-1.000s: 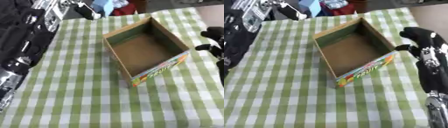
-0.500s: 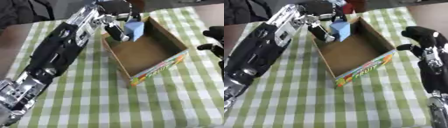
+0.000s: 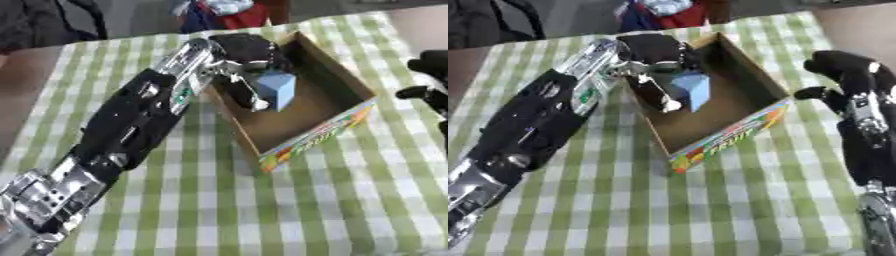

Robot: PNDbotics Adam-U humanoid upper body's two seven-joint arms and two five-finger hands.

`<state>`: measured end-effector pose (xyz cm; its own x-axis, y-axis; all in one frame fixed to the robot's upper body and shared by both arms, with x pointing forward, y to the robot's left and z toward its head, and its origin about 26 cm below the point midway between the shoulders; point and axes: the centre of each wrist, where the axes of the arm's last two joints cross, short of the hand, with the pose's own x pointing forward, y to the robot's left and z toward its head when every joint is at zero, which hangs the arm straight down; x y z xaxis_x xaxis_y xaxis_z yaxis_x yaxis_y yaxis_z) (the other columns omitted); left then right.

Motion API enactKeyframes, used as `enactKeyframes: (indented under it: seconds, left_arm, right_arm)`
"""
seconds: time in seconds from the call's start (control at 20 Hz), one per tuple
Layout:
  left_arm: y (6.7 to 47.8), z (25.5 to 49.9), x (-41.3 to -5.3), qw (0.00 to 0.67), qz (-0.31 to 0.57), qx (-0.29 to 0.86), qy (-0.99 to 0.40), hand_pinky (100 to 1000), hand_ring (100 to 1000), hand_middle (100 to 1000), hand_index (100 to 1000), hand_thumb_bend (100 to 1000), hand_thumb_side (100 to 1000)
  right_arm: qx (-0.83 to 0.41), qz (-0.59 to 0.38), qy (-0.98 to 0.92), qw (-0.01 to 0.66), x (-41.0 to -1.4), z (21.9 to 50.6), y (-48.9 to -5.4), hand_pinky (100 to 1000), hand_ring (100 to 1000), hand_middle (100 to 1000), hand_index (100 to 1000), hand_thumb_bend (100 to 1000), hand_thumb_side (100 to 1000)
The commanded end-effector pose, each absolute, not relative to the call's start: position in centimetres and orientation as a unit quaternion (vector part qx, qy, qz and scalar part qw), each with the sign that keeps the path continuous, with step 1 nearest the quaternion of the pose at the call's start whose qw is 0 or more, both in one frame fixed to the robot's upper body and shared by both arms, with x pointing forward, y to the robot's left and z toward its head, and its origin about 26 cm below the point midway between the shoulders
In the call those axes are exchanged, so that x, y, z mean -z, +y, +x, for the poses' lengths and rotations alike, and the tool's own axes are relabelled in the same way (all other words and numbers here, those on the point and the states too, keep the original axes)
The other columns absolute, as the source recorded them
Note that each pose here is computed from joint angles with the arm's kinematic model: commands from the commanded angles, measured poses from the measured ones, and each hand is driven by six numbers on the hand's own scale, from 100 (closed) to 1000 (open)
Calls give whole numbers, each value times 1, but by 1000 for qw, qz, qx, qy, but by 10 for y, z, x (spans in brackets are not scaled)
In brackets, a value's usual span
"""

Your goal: Pick up objects on the table and place them in the box.

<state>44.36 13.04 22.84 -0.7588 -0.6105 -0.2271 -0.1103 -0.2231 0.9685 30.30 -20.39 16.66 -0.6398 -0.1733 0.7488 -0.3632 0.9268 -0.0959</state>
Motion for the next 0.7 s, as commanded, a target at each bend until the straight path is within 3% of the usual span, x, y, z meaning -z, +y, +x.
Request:
enactKeyframes:
  seconds: [0.05,0.2,0.3,0.35,0.4,0.45,0.7]
  left_arm:
    - [144,438,-253,146,340,695,-616,805,786,832,912,753,676]
    - [153,429,-269,130,362,671,-634,809,791,843,916,760,701]
    - [163,421,-279,128,367,645,-658,800,772,824,907,643,717]
    - [169,416,-286,130,368,624,-677,790,753,804,892,485,778]
    - [176,409,-292,134,368,597,-701,782,741,791,882,538,726]
    - [183,403,-297,141,363,568,-724,768,716,767,861,430,732]
    - [222,354,-317,188,283,374,-863,732,653,704,821,270,709]
  right_arm:
    - [-122,151,-902,385,-173,301,-205,610,804,734,725,100,554]
    - [-121,149,-902,387,-172,301,-206,610,804,735,725,100,554]
    - [-120,148,-902,388,-172,301,-207,611,805,735,725,100,554]
    - [-119,147,-902,388,-171,301,-207,611,805,735,725,100,554]
    - [-118,146,-902,389,-171,301,-208,611,805,735,725,100,554]
    - [-117,145,-902,389,-171,301,-208,611,805,735,725,100,554]
    - [-113,139,-902,392,-169,301,-211,612,805,735,726,100,553]
